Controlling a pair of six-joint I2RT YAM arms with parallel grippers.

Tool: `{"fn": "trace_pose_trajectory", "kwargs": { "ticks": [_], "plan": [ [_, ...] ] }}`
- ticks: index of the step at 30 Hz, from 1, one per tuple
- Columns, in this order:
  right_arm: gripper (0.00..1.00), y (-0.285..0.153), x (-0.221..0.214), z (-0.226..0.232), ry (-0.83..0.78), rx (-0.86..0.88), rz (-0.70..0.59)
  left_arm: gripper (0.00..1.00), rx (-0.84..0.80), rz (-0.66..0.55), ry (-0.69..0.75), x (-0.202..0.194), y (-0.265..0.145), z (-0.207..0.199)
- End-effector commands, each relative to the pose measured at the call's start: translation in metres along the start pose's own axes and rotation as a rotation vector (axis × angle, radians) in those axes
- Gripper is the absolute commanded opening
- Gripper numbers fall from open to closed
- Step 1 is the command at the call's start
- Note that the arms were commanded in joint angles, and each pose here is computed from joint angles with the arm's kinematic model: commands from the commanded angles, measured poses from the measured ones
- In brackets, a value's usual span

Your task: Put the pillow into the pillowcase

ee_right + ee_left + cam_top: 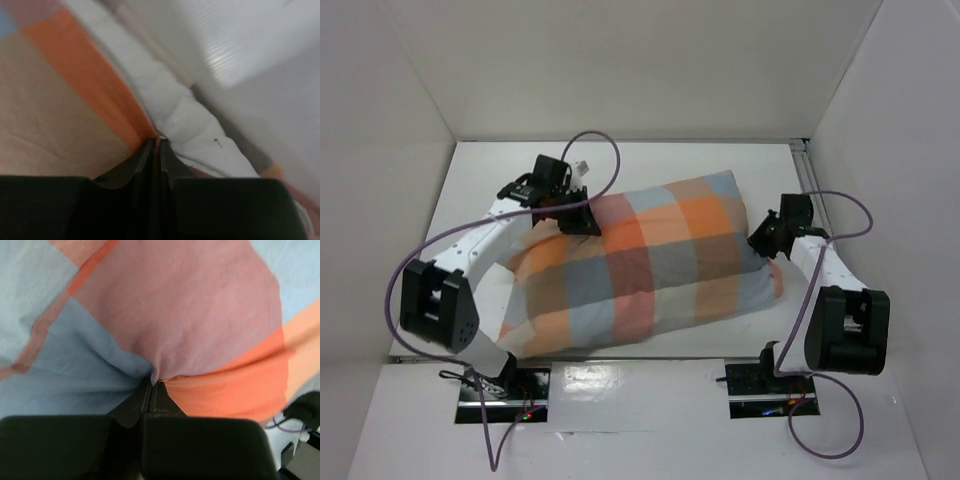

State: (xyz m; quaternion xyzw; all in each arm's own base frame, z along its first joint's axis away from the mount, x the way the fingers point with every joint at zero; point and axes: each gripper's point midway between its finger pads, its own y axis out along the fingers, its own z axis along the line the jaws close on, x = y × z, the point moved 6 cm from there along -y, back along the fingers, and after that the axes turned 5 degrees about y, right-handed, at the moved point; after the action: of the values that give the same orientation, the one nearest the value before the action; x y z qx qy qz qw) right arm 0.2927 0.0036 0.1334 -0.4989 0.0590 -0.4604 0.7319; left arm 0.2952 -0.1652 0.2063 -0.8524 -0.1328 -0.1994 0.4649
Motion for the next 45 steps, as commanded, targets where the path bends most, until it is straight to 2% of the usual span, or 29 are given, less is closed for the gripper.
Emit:
{"fn": "trace_pose_trajectory", "kwargs": {
  "ticks": [1, 2, 3, 4, 5, 6, 10, 11, 12, 13, 14, 16, 18, 20, 23, 24, 25, 26, 28, 29, 30, 33, 34, 36, 37, 39, 45],
  "plan": [
    [0.16, 0.000, -0.038, 0.033, -0.082, 0.240, 0.142, 0.00, -0.041, -0.159, 0.074, 0.066, -0.003, -0.016],
    [0.11, -0.001, -0.061, 0.043, -0.121, 0.293, 0.214, 0.00, -0.009, -0.155, 0.078, 0.073, -0.004, -0.015],
    [0.10, -0.006, -0.065, 0.059, -0.151, 0.365, 0.206, 0.00, 0.019, -0.158, 0.066, 0.084, -0.001, -0.011],
    [0.10, -0.010, -0.077, 0.067, -0.180, 0.404, 0.225, 0.00, 0.044, -0.181, 0.081, 0.094, -0.006, -0.012],
    [0.10, -0.015, -0.101, 0.083, -0.255, 0.455, 0.270, 0.00, 0.081, -0.259, 0.087, 0.117, -0.022, -0.015],
    [0.11, -0.020, -0.110, 0.090, -0.290, 0.489, 0.279, 0.03, 0.099, -0.259, 0.097, 0.121, -0.027, -0.016],
    [0.11, -0.041, -0.122, 0.112, -0.428, 0.555, 0.250, 0.26, 0.201, -0.382, 0.141, 0.146, -0.064, -0.023],
    [0.14, -0.045, -0.121, 0.113, -0.465, 0.580, 0.235, 0.35, 0.227, -0.432, 0.158, 0.147, -0.083, -0.026],
    [0.18, -0.056, -0.115, 0.115, -0.474, 0.574, 0.208, 0.51, 0.238, -0.456, 0.159, 0.148, -0.091, -0.028],
    [0.29, -0.059, -0.112, 0.113, -0.471, 0.555, 0.182, 0.59, 0.251, -0.484, 0.165, 0.147, -0.101, -0.032],
    [0.39, -0.063, -0.098, 0.112, -0.460, 0.538, 0.119, 0.66, 0.272, -0.513, 0.182, 0.146, -0.111, -0.035],
    [0.62, -0.075, -0.081, 0.107, -0.422, 0.520, 0.038, 0.71, 0.236, -0.560, 0.223, 0.139, -0.131, -0.054],
    [0.70, -0.076, -0.066, 0.094, -0.353, 0.491, -0.017, 0.70, 0.185, -0.518, 0.275, 0.127, -0.128, -0.070],
    [0.68, -0.074, -0.059, 0.084, -0.289, 0.461, -0.039, 0.68, 0.163, -0.447, 0.312, 0.110, -0.115, -0.078],
    [0.45, -0.067, -0.055, 0.062, -0.171, 0.401, -0.038, 0.65, 0.116, -0.360, 0.392, 0.074, -0.094, -0.107],
    [0.41, -0.063, -0.051, 0.056, -0.106, 0.376, -0.039, 0.65, 0.135, -0.325, 0.413, 0.060, -0.082, -0.110],
    [0.31, -0.057, -0.058, 0.045, -0.079, 0.358, -0.006, 0.65, 0.098, -0.295, 0.474, 0.040, -0.075, -0.133],
    [0.29, -0.054, -0.059, 0.041, -0.060, 0.369, 0.011, 0.65, 0.109, -0.250, 0.505, 0.027, -0.062, -0.139],
    [0.29, -0.048, -0.067, 0.027, -0.009, 0.384, 0.076, 0.68, 0.137, -0.200, 0.540, 0.002, -0.044, -0.154],
    [0.29, -0.047, -0.069, 0.024, 0.000, 0.390, 0.089, 0.69, 0.134, -0.140, 0.598, -0.027, -0.036, -0.171],
    [0.29, -0.044, -0.071, 0.016, 0.021, 0.381, 0.106, 0.71, 0.199, -0.118, 0.605, -0.038, -0.019, -0.174],
    [0.37, -0.041, -0.072, 0.002, 0.034, 0.351, 0.119, 0.73, 0.304, -0.055, 0.646, -0.082, -0.001, -0.186],
    [0.39, -0.040, -0.070, 0.000, 0.033, 0.348, 0.111, 0.75, 0.403, -0.055, 0.666, -0.088, 0.012, -0.180],
    [0.45, -0.041, -0.070, -0.004, 0.032, 0.338, 0.120, 0.77, 0.480, -0.041, 0.678, -0.102, 0.020, -0.176],
    [0.52, -0.042, -0.069, -0.005, 0.025, 0.349, 0.123, 0.77, 0.512, -0.057, 0.668, -0.106, 0.025, -0.174],
    [0.56, -0.041, -0.072, -0.010, 0.026, 0.341, 0.138, 0.78, 0.559, -0.057, 0.684, -0.118, 0.034, -0.172],
    [0.58, -0.037, -0.070, -0.015, 0.029, 0.345, 0.145, 0.76, 0.732, -0.058, 0.722, -0.125, 0.066, -0.150]
  ]
}}
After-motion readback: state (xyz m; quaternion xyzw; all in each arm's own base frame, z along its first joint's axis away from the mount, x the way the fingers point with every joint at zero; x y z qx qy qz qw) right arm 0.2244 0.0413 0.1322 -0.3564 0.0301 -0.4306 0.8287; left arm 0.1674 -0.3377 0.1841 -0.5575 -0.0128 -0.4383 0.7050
